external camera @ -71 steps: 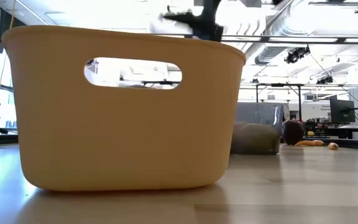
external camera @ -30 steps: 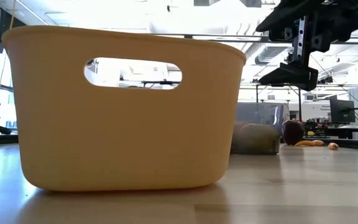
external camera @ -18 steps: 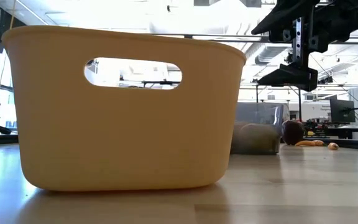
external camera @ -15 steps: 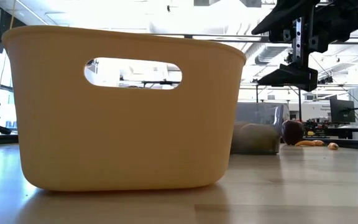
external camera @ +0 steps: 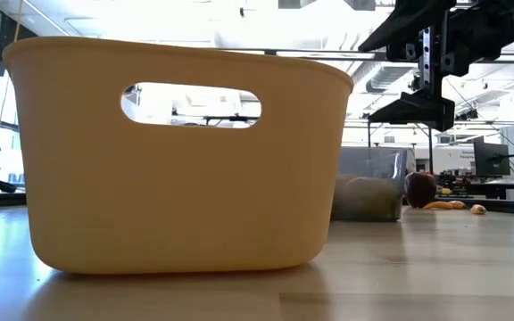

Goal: Sort produce into baskets
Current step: Put the apple into the yellow bin

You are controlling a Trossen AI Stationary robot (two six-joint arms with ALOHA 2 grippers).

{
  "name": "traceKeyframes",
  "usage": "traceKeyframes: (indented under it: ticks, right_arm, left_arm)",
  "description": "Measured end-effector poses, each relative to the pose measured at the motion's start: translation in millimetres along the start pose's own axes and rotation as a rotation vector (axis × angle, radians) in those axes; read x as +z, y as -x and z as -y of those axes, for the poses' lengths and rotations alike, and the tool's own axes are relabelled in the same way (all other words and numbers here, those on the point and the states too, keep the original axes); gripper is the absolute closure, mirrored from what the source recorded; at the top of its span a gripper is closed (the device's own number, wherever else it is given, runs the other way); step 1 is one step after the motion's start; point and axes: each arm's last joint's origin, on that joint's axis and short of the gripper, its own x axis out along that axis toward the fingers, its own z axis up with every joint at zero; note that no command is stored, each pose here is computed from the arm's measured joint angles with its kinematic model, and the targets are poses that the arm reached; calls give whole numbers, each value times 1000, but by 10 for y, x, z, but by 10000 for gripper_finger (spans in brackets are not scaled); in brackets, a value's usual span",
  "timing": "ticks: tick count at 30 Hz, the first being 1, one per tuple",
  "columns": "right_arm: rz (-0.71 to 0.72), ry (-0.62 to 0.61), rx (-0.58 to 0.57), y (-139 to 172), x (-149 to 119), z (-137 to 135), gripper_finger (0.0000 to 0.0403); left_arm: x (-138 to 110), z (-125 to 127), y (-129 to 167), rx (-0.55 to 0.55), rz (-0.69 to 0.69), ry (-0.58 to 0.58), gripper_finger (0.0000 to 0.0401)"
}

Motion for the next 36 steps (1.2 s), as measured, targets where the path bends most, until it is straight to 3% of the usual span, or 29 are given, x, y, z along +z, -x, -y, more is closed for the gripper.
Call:
traceKeyframes:
  ticks: [6,11,18,36]
  right_arm:
    - [-1,1,-2,0,-1,2,13]
    - [-2,1,-4,0,-1,3,13]
    - [-4,4,-14,0,-6,12,13]
    - [-7,6,-23,0,-11,20,13]
  left_arm:
    - [23,-90,-139,51,-22,40,39]
    - [35,-58,-219,-12,-43,24,39]
    - [49,-90,-235,21,-23,33,39]
    - [53,30,-567,72,-51,-9,39]
